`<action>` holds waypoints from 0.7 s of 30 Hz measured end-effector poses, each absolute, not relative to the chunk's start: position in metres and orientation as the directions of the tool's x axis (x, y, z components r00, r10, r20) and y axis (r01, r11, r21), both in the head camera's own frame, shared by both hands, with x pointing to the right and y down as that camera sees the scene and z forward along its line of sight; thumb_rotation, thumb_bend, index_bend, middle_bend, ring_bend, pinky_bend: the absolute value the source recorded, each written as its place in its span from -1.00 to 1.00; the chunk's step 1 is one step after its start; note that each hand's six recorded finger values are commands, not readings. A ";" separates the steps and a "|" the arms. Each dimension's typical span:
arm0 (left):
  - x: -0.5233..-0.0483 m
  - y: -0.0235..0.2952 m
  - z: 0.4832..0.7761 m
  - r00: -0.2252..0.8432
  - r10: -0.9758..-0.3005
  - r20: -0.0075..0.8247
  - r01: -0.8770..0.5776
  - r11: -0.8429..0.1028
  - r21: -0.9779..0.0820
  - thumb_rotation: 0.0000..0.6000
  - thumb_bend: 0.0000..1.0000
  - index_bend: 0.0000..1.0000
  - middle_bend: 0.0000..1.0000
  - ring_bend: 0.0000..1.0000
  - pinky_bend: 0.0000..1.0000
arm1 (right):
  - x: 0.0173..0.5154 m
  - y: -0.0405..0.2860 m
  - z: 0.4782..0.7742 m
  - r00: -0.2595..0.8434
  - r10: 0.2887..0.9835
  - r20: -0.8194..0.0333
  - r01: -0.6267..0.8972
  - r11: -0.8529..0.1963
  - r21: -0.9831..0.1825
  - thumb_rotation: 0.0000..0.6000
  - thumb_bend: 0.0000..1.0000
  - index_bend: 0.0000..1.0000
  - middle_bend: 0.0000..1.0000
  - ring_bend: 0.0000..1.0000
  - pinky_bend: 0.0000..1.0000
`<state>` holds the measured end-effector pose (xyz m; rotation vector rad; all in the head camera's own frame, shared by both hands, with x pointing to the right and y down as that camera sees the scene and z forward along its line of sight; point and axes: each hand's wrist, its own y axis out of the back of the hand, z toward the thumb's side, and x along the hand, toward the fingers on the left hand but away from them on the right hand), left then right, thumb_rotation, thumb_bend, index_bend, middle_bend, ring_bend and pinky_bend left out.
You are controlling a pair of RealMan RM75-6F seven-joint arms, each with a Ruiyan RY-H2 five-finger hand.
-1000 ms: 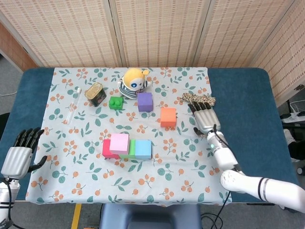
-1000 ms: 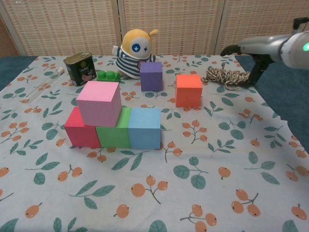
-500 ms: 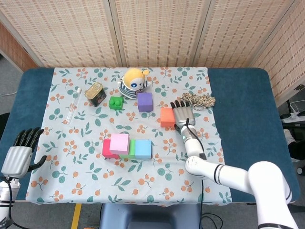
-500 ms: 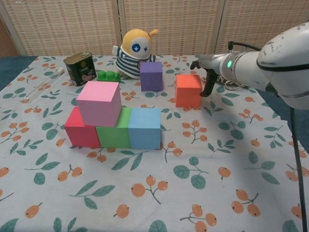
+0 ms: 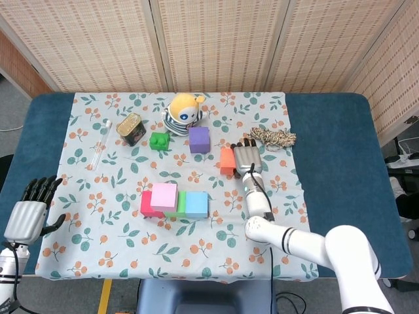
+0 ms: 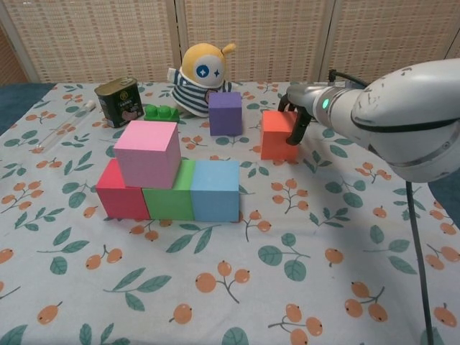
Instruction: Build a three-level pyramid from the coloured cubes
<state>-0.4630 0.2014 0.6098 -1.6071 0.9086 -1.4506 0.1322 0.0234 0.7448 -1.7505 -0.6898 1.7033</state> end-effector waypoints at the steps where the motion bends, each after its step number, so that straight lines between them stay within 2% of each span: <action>1: -0.463 0.201 0.609 0.095 -0.891 0.443 -0.011 -0.446 -0.895 1.00 -0.37 -1.00 -0.95 -1.00 -0.88 | 0.132 0.023 0.744 0.046 0.726 -0.686 -0.036 -0.685 -0.727 1.00 -0.12 0.24 -0.49 -0.84 -0.83; 4: -0.465 0.201 0.608 0.093 -0.893 0.441 -0.014 -0.444 -0.896 1.00 -0.37 -1.00 -0.95 -1.00 -0.88 | 0.129 0.020 0.737 0.056 0.738 -0.673 -0.022 -0.673 -0.740 1.00 -0.05 0.30 -0.48 -0.83 -0.81; 10: -0.463 0.201 0.608 0.102 -0.890 0.444 -0.015 -0.447 -0.894 1.00 -0.37 -1.00 -0.95 -1.00 -0.88 | 0.122 0.018 0.702 0.116 0.760 -0.639 -0.004 -0.643 -0.766 1.00 -0.01 0.34 -0.48 -0.83 -0.80; 21: -0.458 0.204 0.608 0.118 -0.886 0.449 -0.008 -0.453 -0.891 1.00 -0.37 -1.00 -0.95 -1.00 -0.88 | 0.110 0.048 0.607 0.284 0.716 -0.638 0.040 -0.674 -0.738 1.00 -0.01 0.35 -0.48 -0.83 -0.80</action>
